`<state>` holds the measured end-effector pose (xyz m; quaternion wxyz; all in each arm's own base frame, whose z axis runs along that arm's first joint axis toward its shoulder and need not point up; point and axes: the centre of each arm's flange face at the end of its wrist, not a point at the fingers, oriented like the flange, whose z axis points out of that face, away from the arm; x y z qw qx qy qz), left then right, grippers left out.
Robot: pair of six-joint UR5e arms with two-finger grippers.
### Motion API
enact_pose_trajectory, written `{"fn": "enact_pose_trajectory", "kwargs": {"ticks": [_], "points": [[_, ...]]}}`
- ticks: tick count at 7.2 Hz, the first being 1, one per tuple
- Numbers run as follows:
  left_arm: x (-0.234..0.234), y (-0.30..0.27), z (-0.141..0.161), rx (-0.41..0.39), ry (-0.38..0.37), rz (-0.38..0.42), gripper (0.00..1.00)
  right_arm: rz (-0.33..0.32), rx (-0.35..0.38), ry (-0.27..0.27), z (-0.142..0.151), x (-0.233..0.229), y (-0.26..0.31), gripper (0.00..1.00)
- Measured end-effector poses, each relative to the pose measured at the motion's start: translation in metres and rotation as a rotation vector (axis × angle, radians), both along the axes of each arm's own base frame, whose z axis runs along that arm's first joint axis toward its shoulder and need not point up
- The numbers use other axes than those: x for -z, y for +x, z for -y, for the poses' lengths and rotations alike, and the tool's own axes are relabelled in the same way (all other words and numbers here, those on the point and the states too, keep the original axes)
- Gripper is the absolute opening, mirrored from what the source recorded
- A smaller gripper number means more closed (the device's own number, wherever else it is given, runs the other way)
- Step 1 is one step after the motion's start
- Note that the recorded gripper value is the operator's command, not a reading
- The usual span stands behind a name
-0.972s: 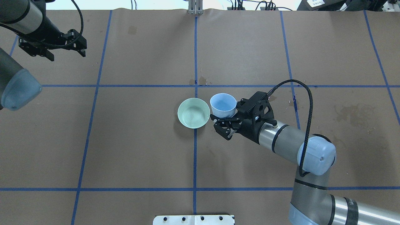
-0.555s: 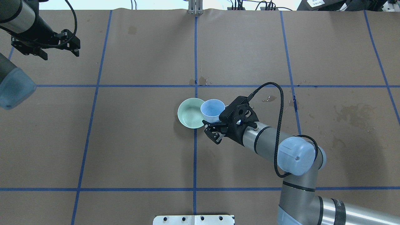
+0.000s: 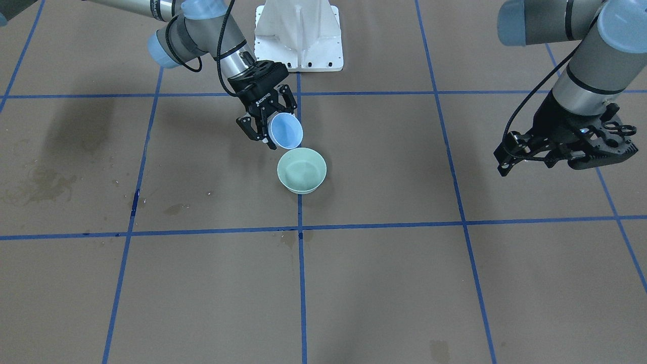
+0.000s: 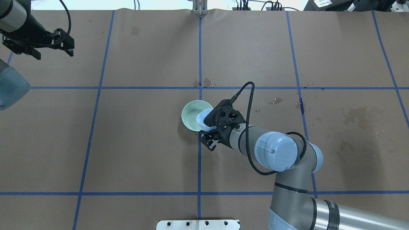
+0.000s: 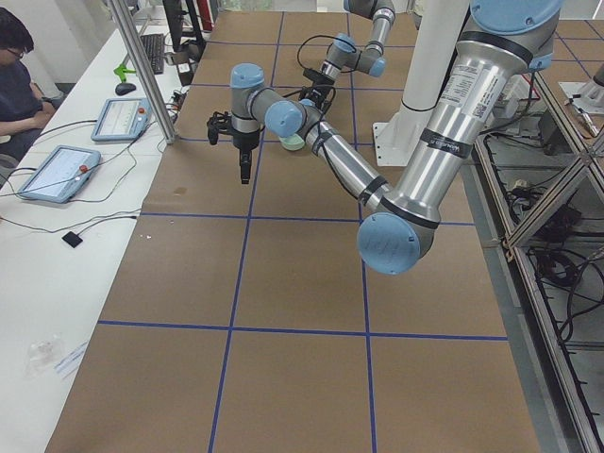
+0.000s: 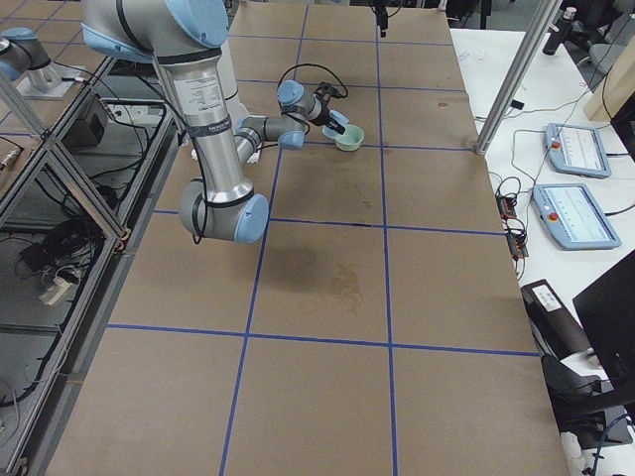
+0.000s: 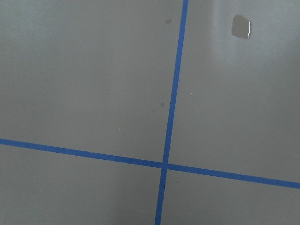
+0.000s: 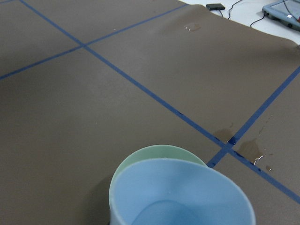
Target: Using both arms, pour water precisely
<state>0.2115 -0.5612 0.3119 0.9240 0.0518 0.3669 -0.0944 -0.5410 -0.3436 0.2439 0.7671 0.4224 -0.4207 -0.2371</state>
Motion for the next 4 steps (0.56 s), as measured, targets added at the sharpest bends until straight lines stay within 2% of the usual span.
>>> {"fn": "enact_pose_trajectory", "kwargs": {"ticks": [4], "points": [[-0.01, -0.002, -0.002, -0.007, -0.006, 0.009, 1.0, -0.137, 0.111, -0.094, 0.012, 0.001, -0.005, 0.0]]}}
